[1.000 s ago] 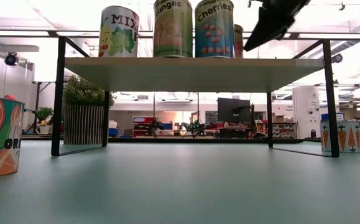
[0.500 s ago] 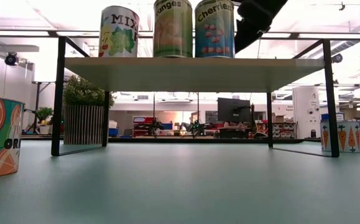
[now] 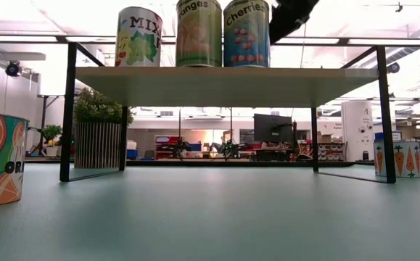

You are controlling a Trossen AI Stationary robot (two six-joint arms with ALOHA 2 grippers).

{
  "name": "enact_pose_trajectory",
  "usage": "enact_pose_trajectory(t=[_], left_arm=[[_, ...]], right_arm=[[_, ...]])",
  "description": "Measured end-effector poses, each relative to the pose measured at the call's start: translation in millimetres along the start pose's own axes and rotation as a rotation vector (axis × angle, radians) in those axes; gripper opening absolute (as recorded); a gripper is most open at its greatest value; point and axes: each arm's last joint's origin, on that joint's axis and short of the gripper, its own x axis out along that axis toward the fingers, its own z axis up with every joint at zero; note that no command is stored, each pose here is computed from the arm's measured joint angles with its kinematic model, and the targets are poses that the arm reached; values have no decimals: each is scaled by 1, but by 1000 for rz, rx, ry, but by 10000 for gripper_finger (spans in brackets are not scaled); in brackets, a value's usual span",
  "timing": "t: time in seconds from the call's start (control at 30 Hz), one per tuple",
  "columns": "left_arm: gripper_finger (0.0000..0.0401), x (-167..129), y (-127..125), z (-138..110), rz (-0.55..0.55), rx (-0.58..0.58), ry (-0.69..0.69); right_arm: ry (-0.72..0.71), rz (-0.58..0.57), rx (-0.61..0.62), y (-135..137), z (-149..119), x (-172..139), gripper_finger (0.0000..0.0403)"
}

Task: Pick and place cans onto a shelf
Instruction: Put the canned of tomatoes on the shelf

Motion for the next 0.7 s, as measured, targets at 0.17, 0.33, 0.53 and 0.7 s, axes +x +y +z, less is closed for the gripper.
enact_pose_trajectory(t=[0.17,0.33,0.53,0.7], left_arm=[[0,0,0,0,0,0,1],[0,0,0,0,0,1,1],[0,0,0,0,0,0,0],[0,0,0,0,0,0,0]], right_arm=[[-6,112,74,-6,-1,-17,12],[44,183,121,-5,-9,-22,12],[79,181,116,2,-14,-8,12],[32,182,103,6,-10,0,12]])
